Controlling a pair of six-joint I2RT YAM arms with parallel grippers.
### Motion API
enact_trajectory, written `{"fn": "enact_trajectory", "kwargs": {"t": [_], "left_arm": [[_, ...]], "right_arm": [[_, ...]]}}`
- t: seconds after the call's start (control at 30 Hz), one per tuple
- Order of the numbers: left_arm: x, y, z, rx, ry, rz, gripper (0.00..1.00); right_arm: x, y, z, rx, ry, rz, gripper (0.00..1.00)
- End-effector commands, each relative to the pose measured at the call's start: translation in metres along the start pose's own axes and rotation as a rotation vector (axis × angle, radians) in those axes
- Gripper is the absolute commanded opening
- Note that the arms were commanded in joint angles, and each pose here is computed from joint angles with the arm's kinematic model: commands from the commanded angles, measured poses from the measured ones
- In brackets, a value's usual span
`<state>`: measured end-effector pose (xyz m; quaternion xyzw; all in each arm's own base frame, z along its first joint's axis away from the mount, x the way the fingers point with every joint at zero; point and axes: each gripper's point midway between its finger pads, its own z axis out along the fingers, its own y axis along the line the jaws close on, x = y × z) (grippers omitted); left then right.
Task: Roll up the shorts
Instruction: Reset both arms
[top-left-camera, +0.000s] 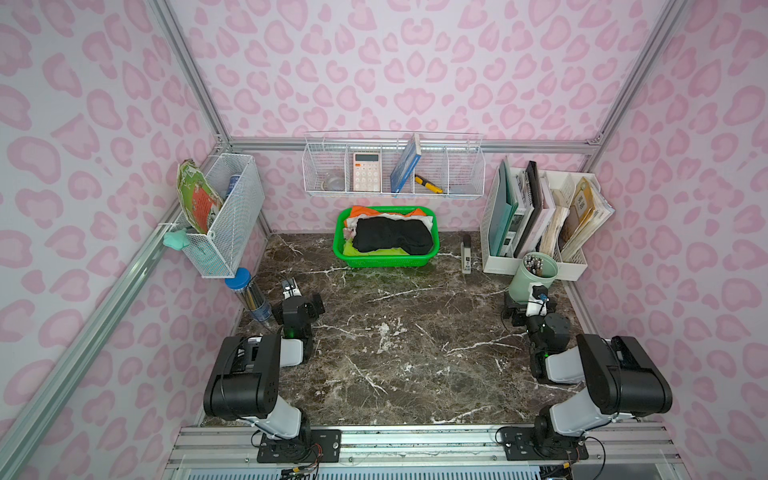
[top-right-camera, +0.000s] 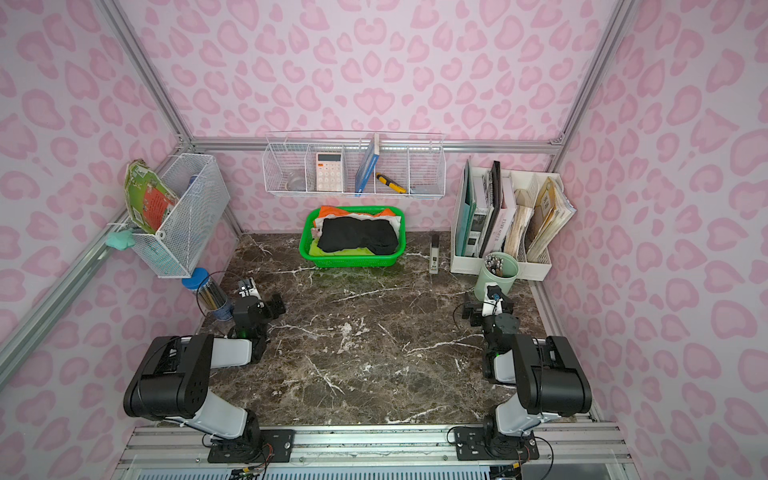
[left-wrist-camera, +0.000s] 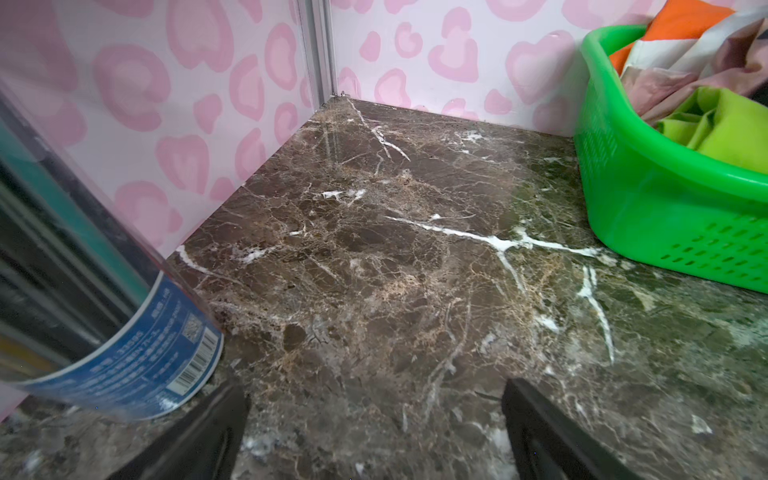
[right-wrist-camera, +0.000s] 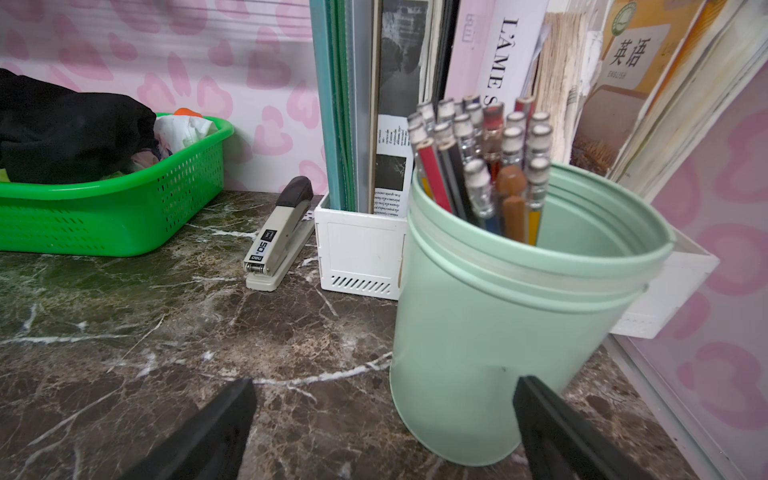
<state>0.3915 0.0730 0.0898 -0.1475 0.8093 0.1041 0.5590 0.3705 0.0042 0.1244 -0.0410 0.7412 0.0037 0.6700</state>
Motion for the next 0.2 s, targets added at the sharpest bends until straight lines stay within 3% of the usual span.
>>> {"fn": "enact_trajectory", "kwargs": {"t": [0.0,0.17], "left_arm": [[-0.0005,0.0021,0.0012,-0.014,0.001,-0.013,0.99],[-0.0011,0.0021,0.0001,-0.013,-0.003,-0.013,0.99]], "right_arm": [[-0.0082,-0.0021,0.0007,0.010,-0.032,-0.001,1.00],[-0.0087,-0.0016,0.0006,0.008,-0.033,0.000,1.00]]}}
